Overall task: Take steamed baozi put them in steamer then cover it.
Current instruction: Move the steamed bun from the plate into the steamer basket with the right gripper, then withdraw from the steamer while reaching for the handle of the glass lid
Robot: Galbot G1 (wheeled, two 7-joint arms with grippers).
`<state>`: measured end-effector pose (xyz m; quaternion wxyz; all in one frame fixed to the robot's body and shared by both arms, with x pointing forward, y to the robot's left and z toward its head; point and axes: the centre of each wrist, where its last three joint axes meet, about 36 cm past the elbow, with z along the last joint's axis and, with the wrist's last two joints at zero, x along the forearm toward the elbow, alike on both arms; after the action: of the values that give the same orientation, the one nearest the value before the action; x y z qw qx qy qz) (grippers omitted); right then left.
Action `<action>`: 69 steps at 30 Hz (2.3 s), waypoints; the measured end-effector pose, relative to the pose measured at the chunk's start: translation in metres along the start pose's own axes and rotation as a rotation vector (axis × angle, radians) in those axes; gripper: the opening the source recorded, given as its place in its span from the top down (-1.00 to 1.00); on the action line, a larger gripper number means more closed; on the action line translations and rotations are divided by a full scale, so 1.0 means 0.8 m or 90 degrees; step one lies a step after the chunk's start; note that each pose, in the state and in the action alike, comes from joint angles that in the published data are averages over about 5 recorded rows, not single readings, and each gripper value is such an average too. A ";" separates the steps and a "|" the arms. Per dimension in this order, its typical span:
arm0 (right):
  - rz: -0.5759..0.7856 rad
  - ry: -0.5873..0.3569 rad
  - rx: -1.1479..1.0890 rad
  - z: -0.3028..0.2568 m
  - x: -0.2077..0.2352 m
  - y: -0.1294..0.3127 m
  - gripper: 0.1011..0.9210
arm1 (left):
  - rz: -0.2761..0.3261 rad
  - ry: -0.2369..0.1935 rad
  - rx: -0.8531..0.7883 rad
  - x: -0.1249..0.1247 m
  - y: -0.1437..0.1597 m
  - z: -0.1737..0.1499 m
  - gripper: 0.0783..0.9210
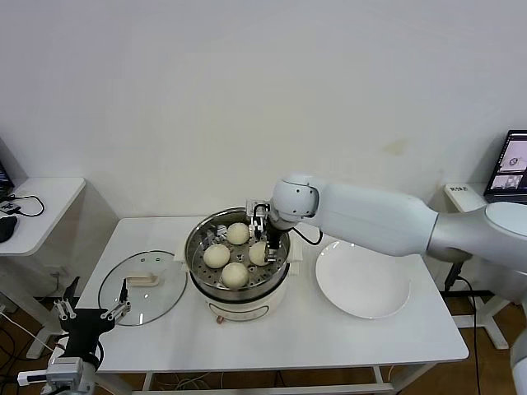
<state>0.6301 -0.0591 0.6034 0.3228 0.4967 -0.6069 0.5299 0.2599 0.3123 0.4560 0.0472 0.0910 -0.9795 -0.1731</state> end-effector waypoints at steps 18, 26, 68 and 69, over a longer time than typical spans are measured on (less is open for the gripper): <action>0.131 -0.152 -0.072 0.074 0.082 0.031 -0.76 | 0.007 -0.003 -0.005 -0.001 -0.003 -0.001 -0.77; 0.290 -0.286 -0.161 0.154 0.069 0.101 -0.76 | 0.012 -0.001 -0.012 -0.004 -0.008 0.007 -0.77; 0.799 -0.428 -0.692 0.359 -0.066 0.539 -0.76 | 0.123 -0.095 -0.789 -0.103 0.019 0.179 -0.77; 0.800 -0.422 -0.697 0.359 -0.067 0.544 -0.76 | 0.124 -0.098 -0.804 -0.111 0.020 0.182 -0.77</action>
<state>0.2731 -0.3460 0.3477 -0.0273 -0.0232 -0.9966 0.0746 0.3259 0.3923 0.3202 0.0366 -0.0564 -0.6934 -0.7174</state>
